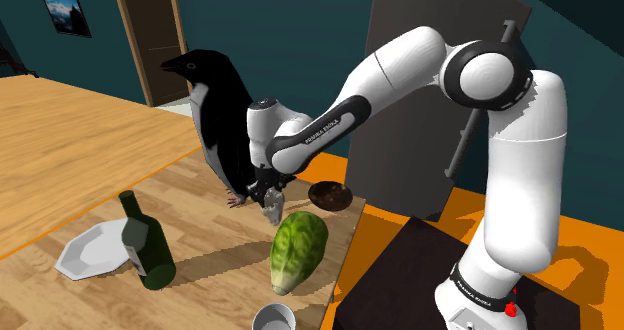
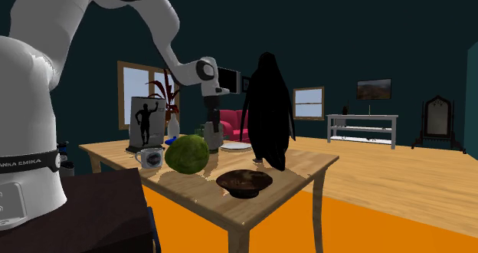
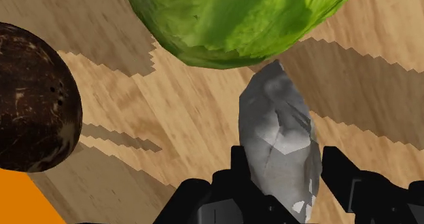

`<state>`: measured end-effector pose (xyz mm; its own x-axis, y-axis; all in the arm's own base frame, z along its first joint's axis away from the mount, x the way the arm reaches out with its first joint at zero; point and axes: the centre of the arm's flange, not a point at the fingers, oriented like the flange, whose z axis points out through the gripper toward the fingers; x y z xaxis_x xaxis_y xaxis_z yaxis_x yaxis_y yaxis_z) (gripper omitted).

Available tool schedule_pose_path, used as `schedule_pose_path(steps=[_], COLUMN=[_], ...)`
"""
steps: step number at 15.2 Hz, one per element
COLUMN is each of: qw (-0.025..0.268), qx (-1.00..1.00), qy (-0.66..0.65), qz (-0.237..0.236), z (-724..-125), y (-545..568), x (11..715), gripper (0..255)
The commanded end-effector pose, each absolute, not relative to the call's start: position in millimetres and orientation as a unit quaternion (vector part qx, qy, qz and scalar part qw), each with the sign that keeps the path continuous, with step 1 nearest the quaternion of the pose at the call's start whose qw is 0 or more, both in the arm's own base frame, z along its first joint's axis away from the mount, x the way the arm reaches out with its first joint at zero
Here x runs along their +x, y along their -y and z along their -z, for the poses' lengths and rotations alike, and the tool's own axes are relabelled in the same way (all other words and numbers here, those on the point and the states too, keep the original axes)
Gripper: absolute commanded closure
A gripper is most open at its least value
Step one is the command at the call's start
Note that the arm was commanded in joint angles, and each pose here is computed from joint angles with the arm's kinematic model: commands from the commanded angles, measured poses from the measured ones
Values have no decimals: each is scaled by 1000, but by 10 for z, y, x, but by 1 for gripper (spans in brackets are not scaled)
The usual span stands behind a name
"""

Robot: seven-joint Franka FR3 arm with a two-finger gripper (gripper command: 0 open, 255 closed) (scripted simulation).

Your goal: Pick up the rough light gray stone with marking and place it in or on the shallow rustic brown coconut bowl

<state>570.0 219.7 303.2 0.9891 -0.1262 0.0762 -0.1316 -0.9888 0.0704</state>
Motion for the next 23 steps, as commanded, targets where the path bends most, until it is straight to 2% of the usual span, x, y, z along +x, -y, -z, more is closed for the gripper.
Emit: schedule_pose_path(steps=[1, 23], qw=[38, 38], qx=[997, 997], qy=[64, 64], qz=[-36, -36], z=[-3047, -3093], y=[-1945, 825], x=[5653, 5290], gripper=[255, 255])
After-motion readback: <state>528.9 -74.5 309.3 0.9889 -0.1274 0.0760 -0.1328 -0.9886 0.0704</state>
